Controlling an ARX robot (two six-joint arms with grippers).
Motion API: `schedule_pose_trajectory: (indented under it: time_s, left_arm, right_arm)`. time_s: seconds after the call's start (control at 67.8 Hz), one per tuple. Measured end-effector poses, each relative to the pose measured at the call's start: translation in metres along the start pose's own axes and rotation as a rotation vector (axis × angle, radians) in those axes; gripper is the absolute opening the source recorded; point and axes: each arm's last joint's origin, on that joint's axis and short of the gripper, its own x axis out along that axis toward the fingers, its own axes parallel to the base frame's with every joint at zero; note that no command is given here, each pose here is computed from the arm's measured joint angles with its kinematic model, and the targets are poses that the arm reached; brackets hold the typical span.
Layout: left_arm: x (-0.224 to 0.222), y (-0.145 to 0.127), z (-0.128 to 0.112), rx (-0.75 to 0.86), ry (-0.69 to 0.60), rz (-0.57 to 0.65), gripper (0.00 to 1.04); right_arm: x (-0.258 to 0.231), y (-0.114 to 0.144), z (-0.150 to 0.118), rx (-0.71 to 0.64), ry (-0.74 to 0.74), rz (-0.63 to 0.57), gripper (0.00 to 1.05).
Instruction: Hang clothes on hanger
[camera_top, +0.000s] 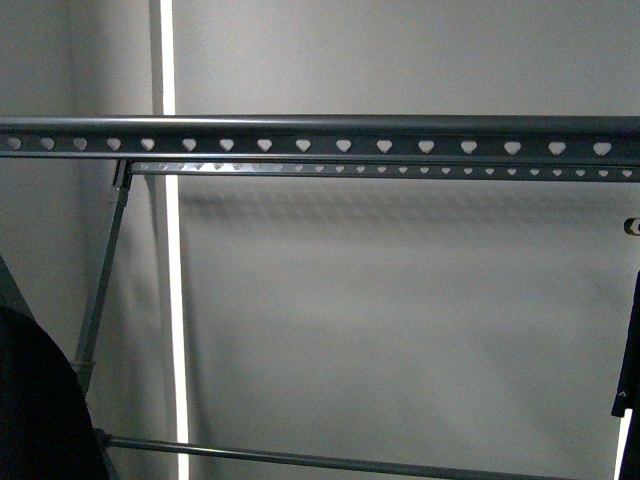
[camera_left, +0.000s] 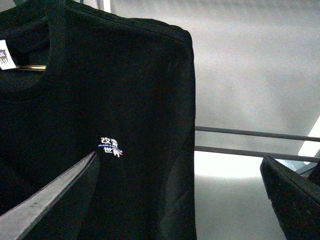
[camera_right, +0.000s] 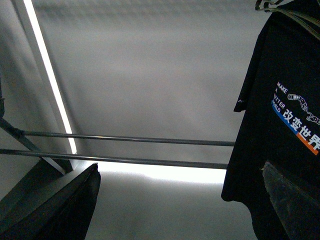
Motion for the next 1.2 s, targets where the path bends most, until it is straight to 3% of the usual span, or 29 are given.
schedule_pose_trajectory:
  time_s: [0.871, 0.93, 0.989, 1.107, 1.195]
  left_arm:
    - [0.0, 0.0, 0.0, 0.007, -0.004, -0.016, 0.98]
    - [0.005, -0.001, 0.01, 0.091, -0.097, -0.142, 0.98]
    - [0.012, -0.002, 0.019, 0.116, -0.162, -0.16, 0.98]
    - [0.046, 0.004, 0.052, 0.029, -0.21, -0.022, 0.98]
    - [0.08, 0.01, 0.074, -0.087, -0.176, 0.082, 0.98]
  right_arm:
    - [0.0, 0.0, 0.0, 0.0, 0.0, 0.0, 0.97]
    - [0.0, 0.0, 0.0, 0.0, 0.0, -0.002, 0.97]
    - [0.0, 0.0, 0.0, 0.0, 0.0, 0.002, 0.97]
    - [0.0, 0.0, 0.0, 0.0, 0.0, 0.0, 0.97]
    - [0.0, 0.0, 0.0, 0.0, 0.0, -0.001, 0.97]
